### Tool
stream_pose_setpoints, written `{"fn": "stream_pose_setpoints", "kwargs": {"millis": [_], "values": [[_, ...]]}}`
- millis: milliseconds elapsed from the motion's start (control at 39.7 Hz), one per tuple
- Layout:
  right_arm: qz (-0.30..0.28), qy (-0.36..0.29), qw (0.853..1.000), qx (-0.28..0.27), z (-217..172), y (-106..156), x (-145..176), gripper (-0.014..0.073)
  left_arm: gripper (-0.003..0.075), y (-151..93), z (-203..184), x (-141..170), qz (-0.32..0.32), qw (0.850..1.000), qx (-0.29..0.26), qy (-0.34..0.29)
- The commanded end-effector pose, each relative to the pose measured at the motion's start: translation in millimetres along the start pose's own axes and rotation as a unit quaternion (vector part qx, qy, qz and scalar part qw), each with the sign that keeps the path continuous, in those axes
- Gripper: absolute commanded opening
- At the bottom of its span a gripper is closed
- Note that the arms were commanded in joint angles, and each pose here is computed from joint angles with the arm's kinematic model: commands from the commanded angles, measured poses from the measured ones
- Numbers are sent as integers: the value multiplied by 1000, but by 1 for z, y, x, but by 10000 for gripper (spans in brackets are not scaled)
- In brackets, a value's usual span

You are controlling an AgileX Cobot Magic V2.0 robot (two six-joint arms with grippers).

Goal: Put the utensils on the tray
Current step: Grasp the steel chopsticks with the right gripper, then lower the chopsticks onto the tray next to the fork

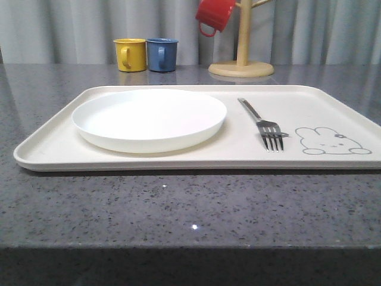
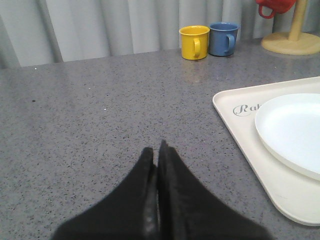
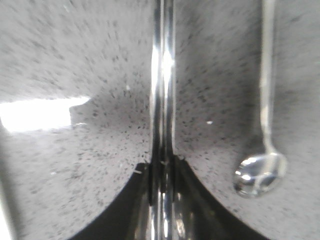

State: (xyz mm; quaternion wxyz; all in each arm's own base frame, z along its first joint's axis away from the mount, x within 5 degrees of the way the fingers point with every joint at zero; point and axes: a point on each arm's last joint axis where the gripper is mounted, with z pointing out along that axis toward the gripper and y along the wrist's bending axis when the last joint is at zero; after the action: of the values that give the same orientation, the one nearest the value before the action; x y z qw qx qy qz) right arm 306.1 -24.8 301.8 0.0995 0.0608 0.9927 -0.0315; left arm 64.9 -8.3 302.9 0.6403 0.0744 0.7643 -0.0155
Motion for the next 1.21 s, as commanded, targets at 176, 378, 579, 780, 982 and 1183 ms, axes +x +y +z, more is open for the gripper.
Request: {"fn": "stream_pose_setpoints", "kwargs": {"millis": [176, 378, 579, 780, 982, 1183], "values": [[-6, -63, 998, -24, -70, 36, 14, -24, -18, 1, -2, -15, -6, 999, 1, -47], [-39, -49, 997, -52, -62, 89, 20, -24, -18, 1, -2, -15, -6, 999, 1, -47], [-53, -24, 995, -81, -42, 129, 19, -24, -18, 1, -2, -15, -6, 999, 1, -47], [-44, 5, 995, -86, -17, 143, 11, -24, -18, 1, -2, -15, -6, 999, 1, -47], [-32, 20, 993, -111, -1, 154, 6, -24, -18, 1, -2, -15, -6, 999, 1, -47], [-30, 18, 993, -113, 7, 157, 2, -24, -18, 1, -2, -15, -6, 999, 1, -47]]}}
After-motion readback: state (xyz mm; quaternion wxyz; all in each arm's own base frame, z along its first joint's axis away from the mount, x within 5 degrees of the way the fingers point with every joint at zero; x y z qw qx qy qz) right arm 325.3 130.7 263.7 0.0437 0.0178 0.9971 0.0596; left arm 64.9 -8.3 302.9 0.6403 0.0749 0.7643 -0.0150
